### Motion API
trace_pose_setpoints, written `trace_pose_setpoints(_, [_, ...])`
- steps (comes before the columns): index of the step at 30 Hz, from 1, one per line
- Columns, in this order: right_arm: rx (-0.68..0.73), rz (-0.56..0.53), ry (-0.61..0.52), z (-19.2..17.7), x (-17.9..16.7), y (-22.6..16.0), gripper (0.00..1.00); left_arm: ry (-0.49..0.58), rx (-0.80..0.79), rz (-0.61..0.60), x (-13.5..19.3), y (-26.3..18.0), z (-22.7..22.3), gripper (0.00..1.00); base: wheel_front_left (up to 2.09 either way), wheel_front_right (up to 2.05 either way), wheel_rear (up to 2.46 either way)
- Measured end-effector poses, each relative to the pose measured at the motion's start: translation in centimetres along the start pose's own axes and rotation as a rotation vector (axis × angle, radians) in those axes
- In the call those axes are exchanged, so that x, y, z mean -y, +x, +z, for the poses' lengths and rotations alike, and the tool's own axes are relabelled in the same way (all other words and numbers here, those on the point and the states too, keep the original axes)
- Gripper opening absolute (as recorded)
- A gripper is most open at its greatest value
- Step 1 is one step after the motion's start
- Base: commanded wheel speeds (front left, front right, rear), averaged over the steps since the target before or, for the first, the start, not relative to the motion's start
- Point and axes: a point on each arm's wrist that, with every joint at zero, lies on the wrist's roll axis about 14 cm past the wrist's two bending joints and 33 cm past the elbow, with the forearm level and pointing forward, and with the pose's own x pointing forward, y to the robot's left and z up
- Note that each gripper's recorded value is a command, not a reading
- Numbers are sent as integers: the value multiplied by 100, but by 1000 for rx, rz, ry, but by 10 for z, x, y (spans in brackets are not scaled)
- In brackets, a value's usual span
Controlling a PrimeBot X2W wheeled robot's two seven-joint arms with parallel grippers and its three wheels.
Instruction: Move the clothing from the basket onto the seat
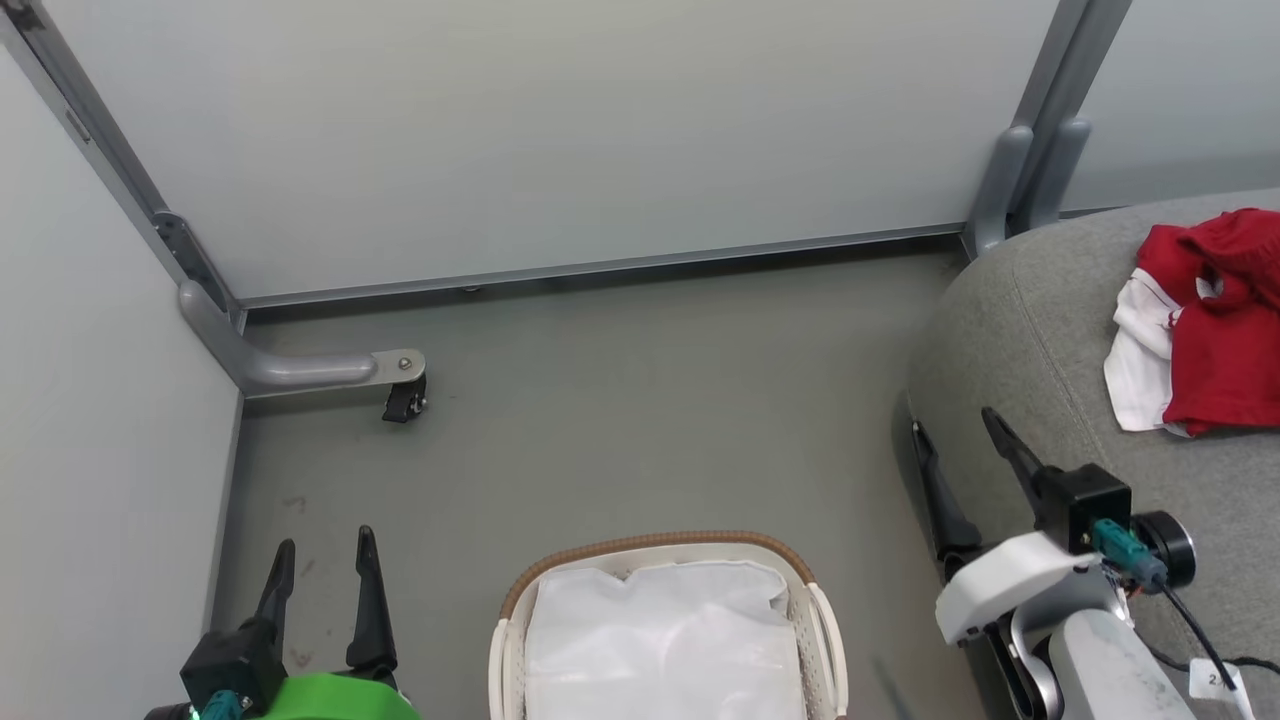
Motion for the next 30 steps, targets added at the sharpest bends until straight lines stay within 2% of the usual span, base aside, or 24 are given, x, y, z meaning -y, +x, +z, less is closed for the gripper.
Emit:
trace_pose_setpoints(7, [-10,-6,38,-5,-3,-19,100,-3,-3,-12,4,-7,-2,100,0,0,0])
trace_pose_setpoints(26, [-3,-39,43,-3,6,-29,100,-2,-6,-30,8,-6,-4,100,0,0,0])
trace_pose_setpoints(27, [-6,-40,46,-4,6,-29,0,-2,-9,-30,8,-7,-5,0,0,0,0])
trace_pose_setpoints(30, [-40,-44,56,-15,5,-33,0,-3,-38,-26,7,-9,-14,0,0,0,0])
